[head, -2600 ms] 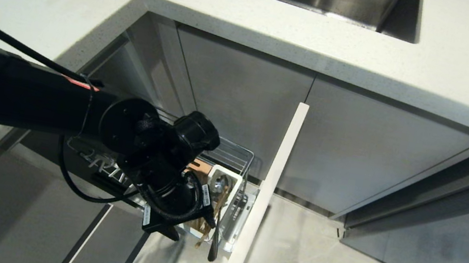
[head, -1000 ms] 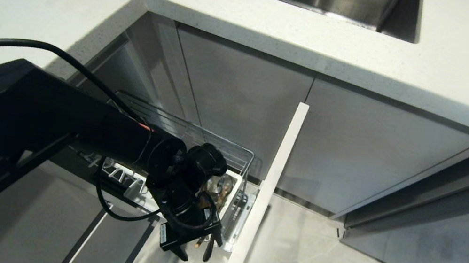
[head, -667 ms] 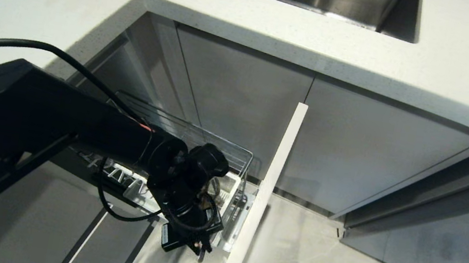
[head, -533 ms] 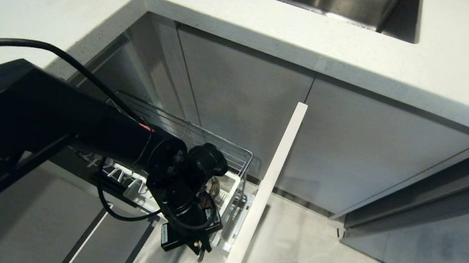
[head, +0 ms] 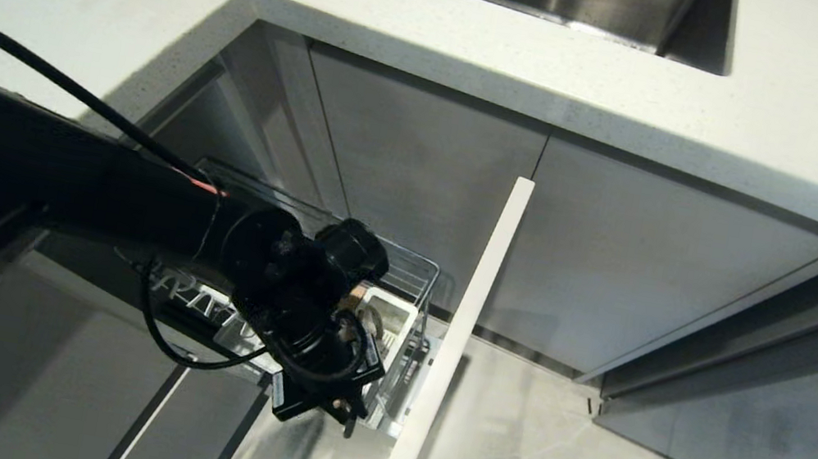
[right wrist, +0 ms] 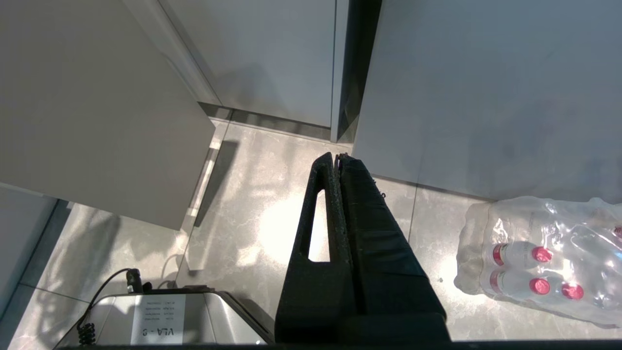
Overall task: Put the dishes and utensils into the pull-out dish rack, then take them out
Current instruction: Take the chopsticks out of the cupboard
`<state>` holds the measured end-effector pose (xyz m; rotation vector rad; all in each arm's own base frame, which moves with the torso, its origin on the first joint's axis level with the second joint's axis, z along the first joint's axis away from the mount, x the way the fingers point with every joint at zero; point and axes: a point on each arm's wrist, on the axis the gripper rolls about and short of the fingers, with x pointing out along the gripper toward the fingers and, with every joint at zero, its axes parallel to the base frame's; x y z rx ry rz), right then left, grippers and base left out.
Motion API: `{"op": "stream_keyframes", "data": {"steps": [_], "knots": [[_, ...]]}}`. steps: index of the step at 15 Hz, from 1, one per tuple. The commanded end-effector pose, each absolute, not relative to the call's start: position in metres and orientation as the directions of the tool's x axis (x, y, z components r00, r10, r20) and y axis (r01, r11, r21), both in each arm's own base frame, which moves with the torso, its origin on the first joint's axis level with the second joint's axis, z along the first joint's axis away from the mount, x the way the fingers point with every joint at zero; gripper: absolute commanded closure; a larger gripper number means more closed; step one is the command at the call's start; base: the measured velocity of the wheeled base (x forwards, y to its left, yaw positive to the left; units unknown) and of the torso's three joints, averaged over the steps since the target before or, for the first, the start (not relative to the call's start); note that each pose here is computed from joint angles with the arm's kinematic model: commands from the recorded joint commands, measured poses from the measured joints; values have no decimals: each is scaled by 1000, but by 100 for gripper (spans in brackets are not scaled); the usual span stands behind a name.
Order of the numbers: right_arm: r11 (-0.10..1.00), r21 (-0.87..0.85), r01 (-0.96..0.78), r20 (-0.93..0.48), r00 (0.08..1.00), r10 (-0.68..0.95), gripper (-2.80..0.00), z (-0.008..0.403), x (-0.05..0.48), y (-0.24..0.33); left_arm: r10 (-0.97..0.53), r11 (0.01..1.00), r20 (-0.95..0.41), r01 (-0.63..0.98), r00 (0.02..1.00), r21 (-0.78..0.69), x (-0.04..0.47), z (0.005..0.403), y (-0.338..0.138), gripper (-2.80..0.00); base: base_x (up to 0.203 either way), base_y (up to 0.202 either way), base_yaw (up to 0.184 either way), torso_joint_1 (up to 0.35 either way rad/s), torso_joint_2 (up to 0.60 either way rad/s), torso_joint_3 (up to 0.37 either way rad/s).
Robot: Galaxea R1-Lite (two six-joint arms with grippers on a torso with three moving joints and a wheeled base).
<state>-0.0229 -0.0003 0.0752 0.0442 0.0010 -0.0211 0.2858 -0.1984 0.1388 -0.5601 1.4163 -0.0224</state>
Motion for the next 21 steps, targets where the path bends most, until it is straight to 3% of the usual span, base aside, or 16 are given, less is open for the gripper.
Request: {"op": "stream_keyframes", "data": {"steps": [1, 7, 17, 21], "knots": [[999, 44, 21, -4, 1000, -21, 0, 75, -23, 0, -369, 857, -903, -297, 219, -422, 279, 159, -194, 0, 0, 0, 0, 0, 0, 0], [999, 44, 22, -3, 1000, -21, 0, 75, -23, 0, -427, 810, -852, -290, 304, -509, 263, 197, -183, 0, 0, 0, 0, 0, 0, 0], [999, 44, 22, -4, 1000, -21, 0, 75, -23, 0, -495, 739, -790, -302, 362, -602, 241, 239, -173, 0, 0, 0, 0, 0, 0, 0], [999, 44, 22, -5, 1000, -21, 0, 75, -23, 0, -552, 708, -769, -305, 322, -636, 227, 256, -170, 0, 0, 0, 0, 0, 0, 0]]}}
